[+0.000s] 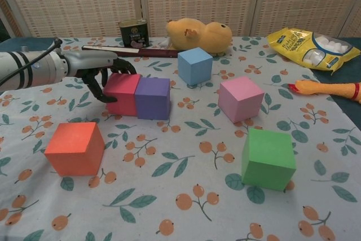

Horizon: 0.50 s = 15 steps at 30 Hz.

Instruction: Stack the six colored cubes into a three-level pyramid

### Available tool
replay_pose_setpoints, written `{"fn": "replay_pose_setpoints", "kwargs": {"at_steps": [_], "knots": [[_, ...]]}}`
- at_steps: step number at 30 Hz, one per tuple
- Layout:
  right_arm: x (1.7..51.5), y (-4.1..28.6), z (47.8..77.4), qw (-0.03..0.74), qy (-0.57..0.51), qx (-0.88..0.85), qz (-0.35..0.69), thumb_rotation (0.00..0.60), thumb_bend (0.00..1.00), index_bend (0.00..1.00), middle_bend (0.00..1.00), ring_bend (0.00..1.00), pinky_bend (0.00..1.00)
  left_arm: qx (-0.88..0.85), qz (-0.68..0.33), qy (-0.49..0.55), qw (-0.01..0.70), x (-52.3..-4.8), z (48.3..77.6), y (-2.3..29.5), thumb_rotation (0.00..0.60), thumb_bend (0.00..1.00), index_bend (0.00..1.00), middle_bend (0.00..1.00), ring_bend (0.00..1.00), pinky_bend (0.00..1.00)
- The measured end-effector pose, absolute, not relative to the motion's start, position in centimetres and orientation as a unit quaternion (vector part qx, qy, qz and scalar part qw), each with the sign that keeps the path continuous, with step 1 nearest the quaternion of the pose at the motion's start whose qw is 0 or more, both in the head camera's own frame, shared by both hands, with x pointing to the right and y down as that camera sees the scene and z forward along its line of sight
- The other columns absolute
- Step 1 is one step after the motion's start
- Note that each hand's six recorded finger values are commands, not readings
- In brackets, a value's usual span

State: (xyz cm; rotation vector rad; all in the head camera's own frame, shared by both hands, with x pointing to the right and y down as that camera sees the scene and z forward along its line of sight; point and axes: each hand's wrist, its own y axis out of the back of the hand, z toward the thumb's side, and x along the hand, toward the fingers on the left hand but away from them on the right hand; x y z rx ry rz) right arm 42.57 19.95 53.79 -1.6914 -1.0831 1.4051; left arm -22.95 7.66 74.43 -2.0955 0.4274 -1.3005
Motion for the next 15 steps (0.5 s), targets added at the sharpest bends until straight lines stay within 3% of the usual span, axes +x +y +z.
{"fn": "replay_pose_setpoints", "kwargs": {"at_steps": [15], "knots": [[42.81,19.78,53.93,0.336,-0.416,-0.647,0.543,0.600,0.00,0.00,0.01,0.00,0.05,-0.799,-0.493,0.164,0.303,-22.77,74.47,7.79,0.600,0.36,0.27,0.41,0.39,0.43]]}}
